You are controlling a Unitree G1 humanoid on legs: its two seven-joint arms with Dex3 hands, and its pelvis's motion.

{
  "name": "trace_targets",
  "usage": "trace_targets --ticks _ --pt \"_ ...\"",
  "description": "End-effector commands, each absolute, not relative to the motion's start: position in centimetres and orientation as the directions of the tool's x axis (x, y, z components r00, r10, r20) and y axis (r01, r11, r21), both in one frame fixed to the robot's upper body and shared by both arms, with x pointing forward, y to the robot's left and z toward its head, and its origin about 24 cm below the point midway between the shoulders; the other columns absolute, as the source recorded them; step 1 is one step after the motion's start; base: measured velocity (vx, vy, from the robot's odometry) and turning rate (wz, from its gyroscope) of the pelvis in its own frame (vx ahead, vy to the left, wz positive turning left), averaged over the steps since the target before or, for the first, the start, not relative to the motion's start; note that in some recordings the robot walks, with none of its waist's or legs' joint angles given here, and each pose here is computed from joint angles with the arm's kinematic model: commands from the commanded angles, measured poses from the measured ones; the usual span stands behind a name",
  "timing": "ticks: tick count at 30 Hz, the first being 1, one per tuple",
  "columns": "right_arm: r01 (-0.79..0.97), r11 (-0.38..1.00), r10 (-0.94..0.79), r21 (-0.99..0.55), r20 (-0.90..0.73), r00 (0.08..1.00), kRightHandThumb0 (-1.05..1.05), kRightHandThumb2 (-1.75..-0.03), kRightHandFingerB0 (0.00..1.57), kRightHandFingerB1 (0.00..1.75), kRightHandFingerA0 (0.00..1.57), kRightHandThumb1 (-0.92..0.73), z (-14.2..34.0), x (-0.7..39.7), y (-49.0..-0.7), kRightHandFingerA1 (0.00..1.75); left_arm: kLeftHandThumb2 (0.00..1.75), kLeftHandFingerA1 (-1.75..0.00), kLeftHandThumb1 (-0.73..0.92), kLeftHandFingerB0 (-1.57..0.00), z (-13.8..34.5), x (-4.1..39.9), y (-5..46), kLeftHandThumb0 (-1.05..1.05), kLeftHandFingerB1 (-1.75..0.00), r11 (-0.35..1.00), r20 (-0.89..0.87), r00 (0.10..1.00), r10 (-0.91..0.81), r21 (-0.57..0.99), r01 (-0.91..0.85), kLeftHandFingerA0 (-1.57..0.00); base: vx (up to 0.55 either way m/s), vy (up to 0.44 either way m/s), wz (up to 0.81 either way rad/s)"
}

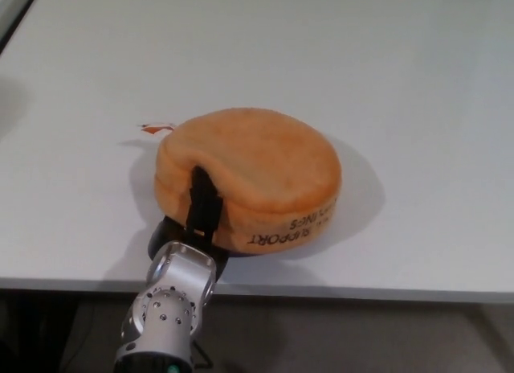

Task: A soft plate is kept in the center of the table close to the robot and the robot uses its left hand to pick up the plate, turns it upside down and places it back on the table

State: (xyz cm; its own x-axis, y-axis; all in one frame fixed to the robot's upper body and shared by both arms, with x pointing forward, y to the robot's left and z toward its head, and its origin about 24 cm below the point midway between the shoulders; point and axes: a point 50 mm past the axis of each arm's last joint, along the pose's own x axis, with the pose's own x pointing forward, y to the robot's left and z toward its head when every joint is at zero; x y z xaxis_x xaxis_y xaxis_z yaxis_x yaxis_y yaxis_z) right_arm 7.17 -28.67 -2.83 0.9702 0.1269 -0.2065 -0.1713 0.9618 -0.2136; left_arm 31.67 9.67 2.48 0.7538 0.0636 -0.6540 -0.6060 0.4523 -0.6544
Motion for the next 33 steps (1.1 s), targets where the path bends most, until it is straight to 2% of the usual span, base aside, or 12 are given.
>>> trace_targets --ticks 1,4,5,6,12,16,19,25,27,31,32,33 --pt "-0.206 0.955 0.150 -0.215 -0.252 0.956 -0.70 -0.64 0.28 0.33 0.65 -0.77 -1.9 7.1 -29.3 0.45 0.92 -1.42 0.56 -0.45 3.8 28.0 -2.6 -0.42 -0.66 0.323 -0.760 0.563 -0.323 -0.648 -0.690 -1.25 0.00 0.000 0.00" --pt "-0.210 0.954 0.154 -0.214 -0.253 0.955 -0.70 -0.64 0.28 0.34 0.63 -0.78 -1.9 7.0 -29.3 0.46 0.66 -1.75 0.67 -0.53 4.1 27.6 -3.6 -0.30 -0.66 0.349 -0.753 0.560 -0.346 -0.657 -0.668 -0.97 0.00 0.000 0.00" --pt "-0.214 0.953 0.156 -0.217 -0.257 0.954 -0.70 -0.64 0.27 0.34 0.62 -0.78 -1.8 7.0 -29.3 0.46 0.90 -1.42 0.53 -0.42 4.2 27.5 -3.9 -0.41 -0.65 0.349 -0.752 0.556 -0.353 -0.658 -0.668 -1.24 0.00 0.000 0.00" --pt "-0.211 0.954 0.153 -0.215 -0.256 0.955 -0.69 -0.64 0.28 0.34 0.63 -0.78 -1.8 7.0 -29.3 0.46 0.66 -1.75 0.68 -0.52 4.2 27.5 -4.1 -0.30 -0.77 0.351 -0.752 0.553 -0.360 -0.658 -0.666 -0.95 0.00 0.000 0.00" --pt "-0.197 0.963 0.144 -0.182 -0.265 0.954 -0.64 -0.64 0.28 0.33 0.63 -0.78 -2.1 6.9 -29.2 0.45 0.91 -1.46 0.53 -0.68 4.8 26.8 -6.2 -0.45 -1.11 0.399 -0.736 0.533 -0.416 -0.675 -0.621 -1.25 0.00 0.000 0.00" --pt "-0.196 0.962 0.140 -0.189 -0.276 0.951 -0.56 -0.66 0.29 0.33 0.64 -0.83 -2.1 6.9 -29.2 0.44 0.67 -1.75 0.68 -0.48 5.2 26.6 -7.0 -0.33 -0.80 0.405 -0.724 0.537 -0.433 -0.689 -0.602 -0.97 0.00 0.000 0.00" --pt "-0.201 0.960 0.144 -0.194 -0.274 0.951 -0.55 -0.66 0.28 0.33 0.62 -0.84 -2.1 6.9 -29.2 0.45 0.64 -1.75 0.69 -0.51 5.3 26.7 -7.0 -0.33 -1.33 0.395 -0.715 0.540 -0.445 -0.698 -0.598 -0.95 0.00 0.000 0.00" --pt "-0.200 0.963 0.145 -0.182 -0.279 0.949 -0.55 -0.66 0.28 0.32 0.64 -0.82 -2.1 6.8 -29.2 0.44 0.95 -1.37 0.53 -0.67 5.0 26.6 -6.8 -0.41 -0.96 0.373 -0.697 0.545 -0.466 -0.713 -0.594 -1.19 0.00 0.000 0.00" --pt "-0.203 0.962 0.147 -0.183 -0.278 0.949 -0.57 -0.66 0.28 0.33 0.63 -0.83 -2.1 6.8 -29.2 0.45 0.64 -1.75 0.66 -0.57 4.9 26.6 -6.8 -0.33 -1.01 0.376 -0.696 0.547 -0.465 -0.715 -0.589 -0.94 0.00 0.000 0.00" --pt "-0.205 0.959 0.149 -0.194 -0.270 0.951 -0.58 -0.66 0.28 0.34 0.64 -0.83 -2.0 7.0 -29.3 0.45 0.67 -1.75 0.66 -0.42 4.9 26.7 -6.7 -0.34 -0.88 0.361 -0.683 0.559 -0.470 -0.726 -0.585 -0.93 0.00 0.000 0.00" --pt "-0.204 0.960 0.148 -0.194 -0.270 0.952 -0.58 -0.66 0.28 0.34 0.64 -0.83 -2.0 7.0 -29.2 0.45 0.93 -1.38 0.52 -0.39 4.8 26.7 -6.6 -0.46 -0.74 0.353 -0.684 0.559 -0.470 -0.725 -0.591 -1.18 0.00 0.000 0.00" --pt "-0.202 0.961 0.147 -0.190 -0.267 0.952 -0.58 -0.66 0.29 0.34 0.65 -0.83 -2.0 7.0 -29.2 0.45 0.64 -1.75 0.67 -0.42 4.7 26.7 -6.5 -0.34 -1.12 0.345 -0.679 0.561 -0.473 -0.729 -0.591 -0.92 0.00 0.000 0.00"
